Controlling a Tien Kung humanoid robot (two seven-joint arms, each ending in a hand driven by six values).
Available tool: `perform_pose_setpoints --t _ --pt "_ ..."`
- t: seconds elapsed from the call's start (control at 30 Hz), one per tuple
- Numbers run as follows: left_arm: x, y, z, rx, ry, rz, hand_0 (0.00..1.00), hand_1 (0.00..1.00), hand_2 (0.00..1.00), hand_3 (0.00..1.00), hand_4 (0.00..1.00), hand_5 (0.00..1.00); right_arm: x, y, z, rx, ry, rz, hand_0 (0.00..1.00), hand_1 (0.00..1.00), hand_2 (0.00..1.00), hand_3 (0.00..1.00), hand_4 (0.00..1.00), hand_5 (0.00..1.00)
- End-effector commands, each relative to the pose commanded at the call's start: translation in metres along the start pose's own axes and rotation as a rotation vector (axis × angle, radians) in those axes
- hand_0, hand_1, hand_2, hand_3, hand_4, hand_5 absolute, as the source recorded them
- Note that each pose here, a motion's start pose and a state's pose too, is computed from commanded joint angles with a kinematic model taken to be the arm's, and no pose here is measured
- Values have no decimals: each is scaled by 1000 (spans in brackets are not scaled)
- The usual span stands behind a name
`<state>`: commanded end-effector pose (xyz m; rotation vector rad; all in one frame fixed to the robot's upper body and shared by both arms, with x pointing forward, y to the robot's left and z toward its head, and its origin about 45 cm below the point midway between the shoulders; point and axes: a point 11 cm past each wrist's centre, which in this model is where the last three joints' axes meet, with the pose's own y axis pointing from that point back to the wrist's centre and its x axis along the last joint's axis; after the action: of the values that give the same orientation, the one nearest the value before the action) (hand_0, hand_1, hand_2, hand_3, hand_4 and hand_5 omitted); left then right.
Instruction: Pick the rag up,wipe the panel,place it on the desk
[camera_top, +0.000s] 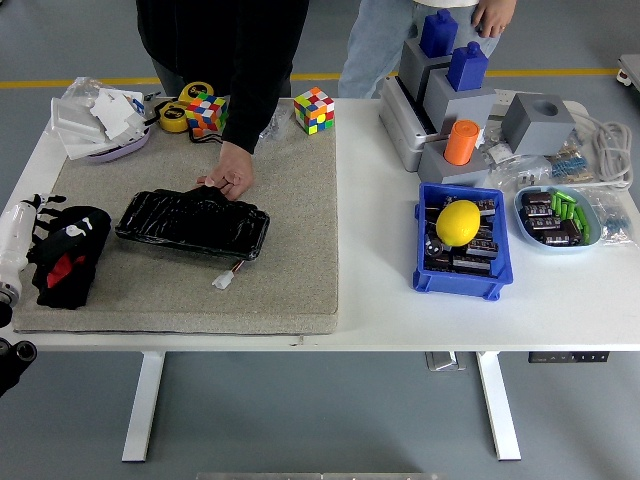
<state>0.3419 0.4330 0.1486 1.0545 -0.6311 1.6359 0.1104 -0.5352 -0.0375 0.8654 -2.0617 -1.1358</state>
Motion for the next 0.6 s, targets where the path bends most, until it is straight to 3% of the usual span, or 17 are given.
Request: perform_pose_setpoints --t 0.6 --pt "-4 1 0 7 -32 -7 400 608 708 793 998 853 -1 0 -1 5 -6 -5 723 650 678 628 998 602"
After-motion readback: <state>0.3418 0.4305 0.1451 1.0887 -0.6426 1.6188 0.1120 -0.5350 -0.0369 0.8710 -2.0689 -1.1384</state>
